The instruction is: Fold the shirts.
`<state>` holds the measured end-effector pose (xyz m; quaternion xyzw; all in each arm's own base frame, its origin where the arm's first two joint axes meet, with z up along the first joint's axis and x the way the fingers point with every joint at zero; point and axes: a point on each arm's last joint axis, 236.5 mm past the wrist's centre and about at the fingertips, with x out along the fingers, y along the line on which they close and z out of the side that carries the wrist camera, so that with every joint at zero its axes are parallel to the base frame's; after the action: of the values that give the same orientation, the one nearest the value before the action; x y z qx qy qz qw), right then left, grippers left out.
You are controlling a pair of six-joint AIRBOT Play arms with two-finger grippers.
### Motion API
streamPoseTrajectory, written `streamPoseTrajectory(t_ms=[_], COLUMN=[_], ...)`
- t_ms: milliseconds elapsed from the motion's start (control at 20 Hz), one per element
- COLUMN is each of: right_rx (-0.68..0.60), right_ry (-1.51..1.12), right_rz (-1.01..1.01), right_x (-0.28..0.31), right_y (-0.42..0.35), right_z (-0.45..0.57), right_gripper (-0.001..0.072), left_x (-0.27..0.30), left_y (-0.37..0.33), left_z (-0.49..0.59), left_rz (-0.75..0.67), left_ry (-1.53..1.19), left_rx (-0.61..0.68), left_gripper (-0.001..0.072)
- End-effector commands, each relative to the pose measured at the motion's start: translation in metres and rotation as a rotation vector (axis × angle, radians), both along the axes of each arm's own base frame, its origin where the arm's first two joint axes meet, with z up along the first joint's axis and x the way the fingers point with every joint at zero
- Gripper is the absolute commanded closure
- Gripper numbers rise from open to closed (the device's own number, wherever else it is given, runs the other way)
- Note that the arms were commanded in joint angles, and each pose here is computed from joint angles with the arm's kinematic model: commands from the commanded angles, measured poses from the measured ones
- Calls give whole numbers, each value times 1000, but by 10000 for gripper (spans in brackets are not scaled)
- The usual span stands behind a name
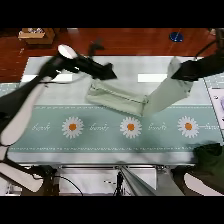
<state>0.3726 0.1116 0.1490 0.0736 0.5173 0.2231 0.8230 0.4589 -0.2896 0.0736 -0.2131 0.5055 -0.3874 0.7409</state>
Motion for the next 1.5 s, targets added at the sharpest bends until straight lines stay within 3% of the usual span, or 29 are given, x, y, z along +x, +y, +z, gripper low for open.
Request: streamPoseTrajectory(t_ms=[0, 200, 350, 400, 500, 550, 650, 800, 1000, 1100, 1150, 1250, 1300, 1450], right_rx=[40, 96, 140, 170, 276, 322, 351, 260, -137, -262, -257, -152, -63, 218], right_ry=[-105, -131, -146, -160, -139, -109, -69, -40, 46, 142, 198, 291, 335, 382], right_rz=[27, 89, 110, 108, 78, 61, 50, 76, -27, -142, -193, -257, -276, -296], right_x=[31, 53, 57, 58, 53, 48, 44, 46, 45, 28, 14, -11, -22, -37], right_y=[67, 155, 227, 251, 294, 308, 309, 251, 59, -32, -63, -84, -78, -32], right_z=[-5, -46, -87, -98, -113, -118, -115, -94, -83, -83, -89, -112, -127, -168], right_gripper=[684, 683, 682, 649, 299, 231, 232, 241, 242, 242, 242, 217, 166, 131], left_x=[10, -11, -28, -31, -36, -39, -44, -49, -46, -43, -42, -41, -42, -42], left_y=[128, 211, 218, 212, 197, 189, 180, 181, 197, 211, 217, 227, 229, 228], left_z=[69, 123, 137, 138, 134, 128, 111, 88, 80, 79, 79, 79, 78, 78], left_rz=[148, 277, 273, 255, 219, 197, 170, 157, 197, 225, 241, 261, 264, 264], left_ry=[-127, -191, -204, -205, -193, -182, -142, -97, -76, -74, -73, -69, -66, -66], left_rx=[86, 110, 120, 120, 116, 115, 116, 121, 130, 138, 139, 139, 139, 139], left_gripper=[686, 685, 686, 686, 686, 686, 685, 685, 680, 560, 472, 393, 389, 389])
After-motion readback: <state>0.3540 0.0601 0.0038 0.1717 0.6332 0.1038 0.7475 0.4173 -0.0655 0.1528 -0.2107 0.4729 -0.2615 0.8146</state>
